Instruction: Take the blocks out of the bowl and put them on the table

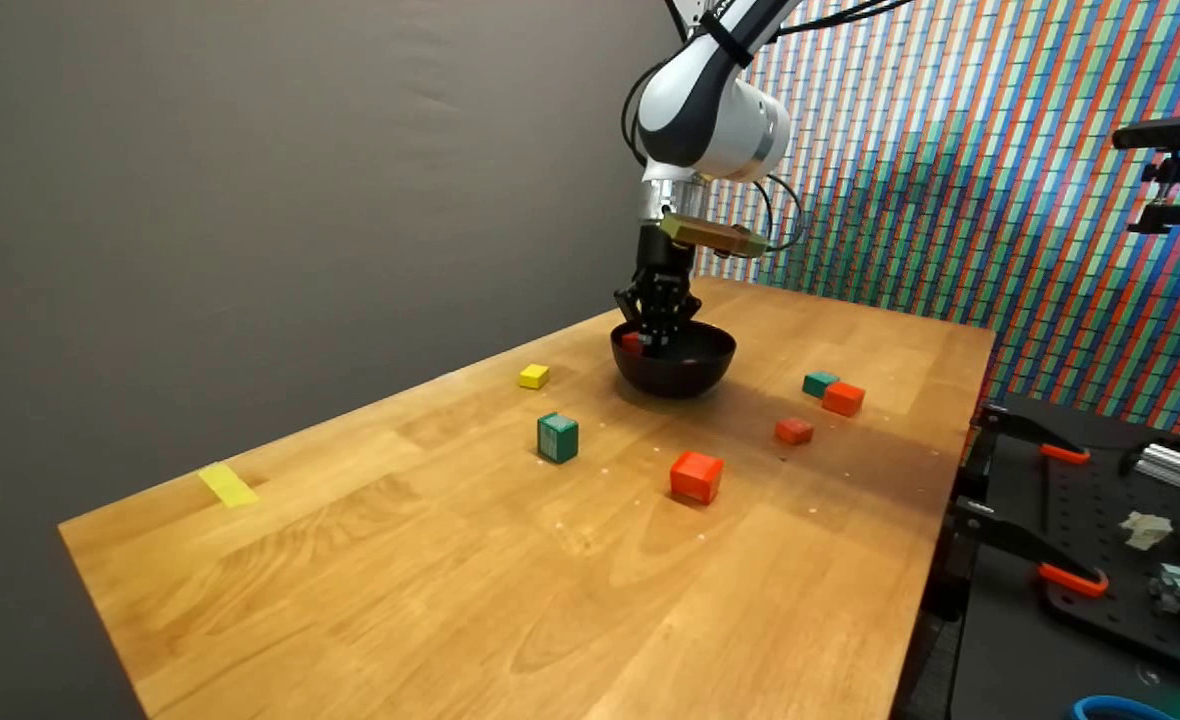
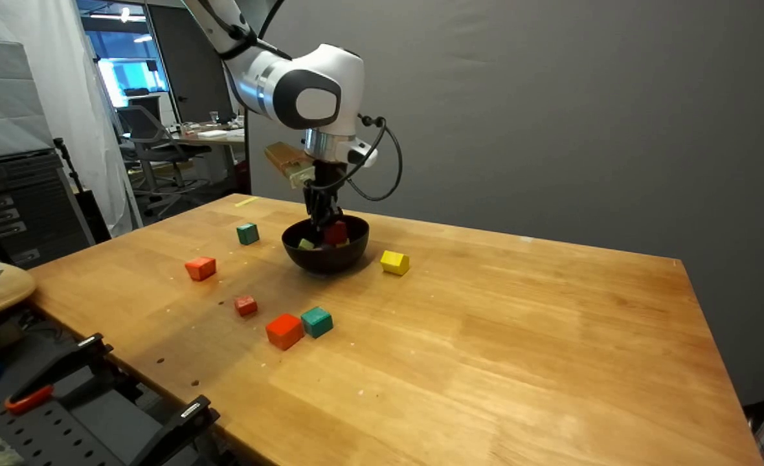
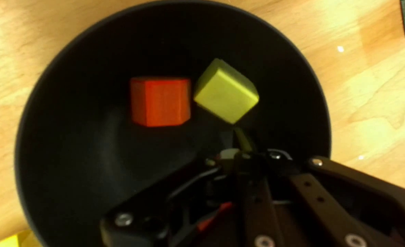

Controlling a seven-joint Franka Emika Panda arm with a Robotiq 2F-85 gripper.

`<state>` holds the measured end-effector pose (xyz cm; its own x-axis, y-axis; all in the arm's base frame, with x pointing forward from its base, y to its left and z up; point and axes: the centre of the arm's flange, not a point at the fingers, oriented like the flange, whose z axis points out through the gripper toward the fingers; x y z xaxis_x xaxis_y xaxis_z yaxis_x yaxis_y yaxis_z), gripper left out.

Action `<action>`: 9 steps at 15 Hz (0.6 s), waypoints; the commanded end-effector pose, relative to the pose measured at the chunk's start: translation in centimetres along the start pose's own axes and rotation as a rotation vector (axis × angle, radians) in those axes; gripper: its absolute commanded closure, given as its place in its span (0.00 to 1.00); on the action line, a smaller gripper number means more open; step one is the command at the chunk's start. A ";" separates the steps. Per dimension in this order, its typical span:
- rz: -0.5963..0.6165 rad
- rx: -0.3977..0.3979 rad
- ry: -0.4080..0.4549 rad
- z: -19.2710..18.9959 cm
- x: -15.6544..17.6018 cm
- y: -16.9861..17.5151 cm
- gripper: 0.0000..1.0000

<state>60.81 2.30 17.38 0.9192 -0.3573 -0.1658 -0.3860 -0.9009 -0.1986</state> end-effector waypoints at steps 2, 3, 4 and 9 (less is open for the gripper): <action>-0.033 0.050 0.103 -6.5 -2.0 -0.3 0.93; -0.025 0.055 0.104 -7.1 -1.9 -0.2 0.70; -0.021 0.065 0.103 -7.4 -1.8 -0.2 0.68; -0.001 0.080 0.094 -6.4 -0.8 0.3 0.38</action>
<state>60.69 1.35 24.12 0.9219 -0.3807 -0.0721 -0.3861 -0.8875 -0.2517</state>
